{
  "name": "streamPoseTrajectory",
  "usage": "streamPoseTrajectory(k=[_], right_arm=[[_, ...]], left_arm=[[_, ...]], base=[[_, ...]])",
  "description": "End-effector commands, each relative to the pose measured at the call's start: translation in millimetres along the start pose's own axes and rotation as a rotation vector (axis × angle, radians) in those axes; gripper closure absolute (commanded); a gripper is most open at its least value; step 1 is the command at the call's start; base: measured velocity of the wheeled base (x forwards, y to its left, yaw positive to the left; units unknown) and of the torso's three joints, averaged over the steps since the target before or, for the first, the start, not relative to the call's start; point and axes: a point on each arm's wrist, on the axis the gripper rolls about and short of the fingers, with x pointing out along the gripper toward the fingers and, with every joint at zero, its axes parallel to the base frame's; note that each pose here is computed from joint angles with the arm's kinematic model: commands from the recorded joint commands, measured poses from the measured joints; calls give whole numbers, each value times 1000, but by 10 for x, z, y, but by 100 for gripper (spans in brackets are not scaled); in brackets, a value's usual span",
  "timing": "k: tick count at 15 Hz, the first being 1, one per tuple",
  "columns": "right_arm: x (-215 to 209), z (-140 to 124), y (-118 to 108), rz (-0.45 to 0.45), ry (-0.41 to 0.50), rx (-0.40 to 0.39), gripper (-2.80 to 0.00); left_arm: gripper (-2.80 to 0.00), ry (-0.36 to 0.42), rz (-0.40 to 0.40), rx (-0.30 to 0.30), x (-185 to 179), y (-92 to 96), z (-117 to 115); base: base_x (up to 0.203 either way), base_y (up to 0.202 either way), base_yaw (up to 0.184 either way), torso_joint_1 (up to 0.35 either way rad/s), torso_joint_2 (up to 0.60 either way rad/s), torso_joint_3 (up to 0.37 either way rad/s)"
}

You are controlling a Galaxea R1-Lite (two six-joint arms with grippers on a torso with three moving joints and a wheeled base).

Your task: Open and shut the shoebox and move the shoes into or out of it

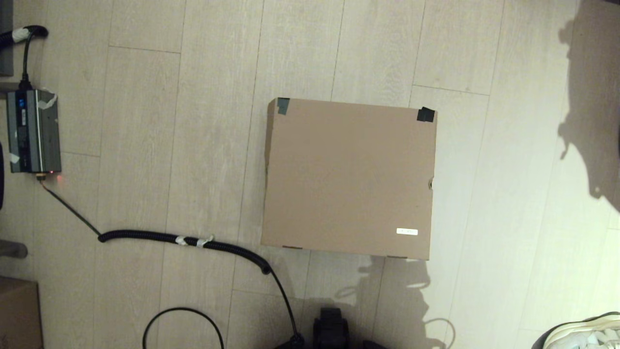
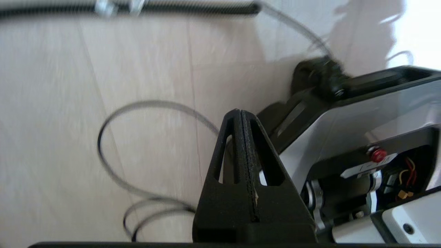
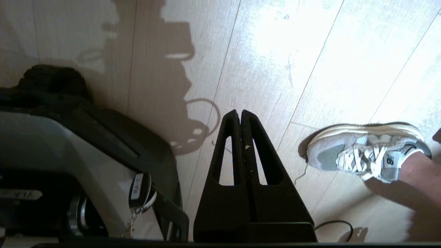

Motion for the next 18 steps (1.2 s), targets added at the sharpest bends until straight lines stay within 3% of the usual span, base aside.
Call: streamPoseTrajectory(k=[1,3,5,7,9,11,13,15,16,17,18], right_arm=[[23,-10,1,-2,-25,2,0],[38,5,1,6,-18,-2,0],[97,49,-3,16,68,-2,0],[86,42,0,27,51,-2,0],[28,-2,10,42,-38,0,0],[30,-6,11,46,-40,31,0],[30,-6,11,47,-40,13,0],[33,-10,11,47,-39,19,0],[50,-14,8,30,-51,14,0],[88,2,3,7,-109,8,0],[124,35,-1,-4,-198,5,0]], left_arm=[[0,-14,-14,11,7,-2,-7],[0,54,16,-10,36,15,-7],[0,128,57,-27,75,44,0],[0,117,-23,-32,75,30,-2],[0,92,-76,-16,56,17,-3],[0,-1,-113,22,-30,-14,-25],[0,-121,-106,67,-139,-44,-69],[0,-232,-11,100,-239,-54,-124],[0,-239,106,100,-234,-29,-156],[0,-229,212,94,-184,1,-215],[0,-249,244,93,-172,11,-214]], base=[[0,0,0,0,0,0],[0,0,0,0,0,0],[0,0,0,0,0,0],[0,0,0,0,0,0],[0,0,0,0,0,0],[0,0,0,0,0,0],[0,0,0,0,0,0],[0,0,0,0,0,0],[0,0,0,0,0,0],[0,0,0,0,0,0],[0,0,0,0,0,0]])
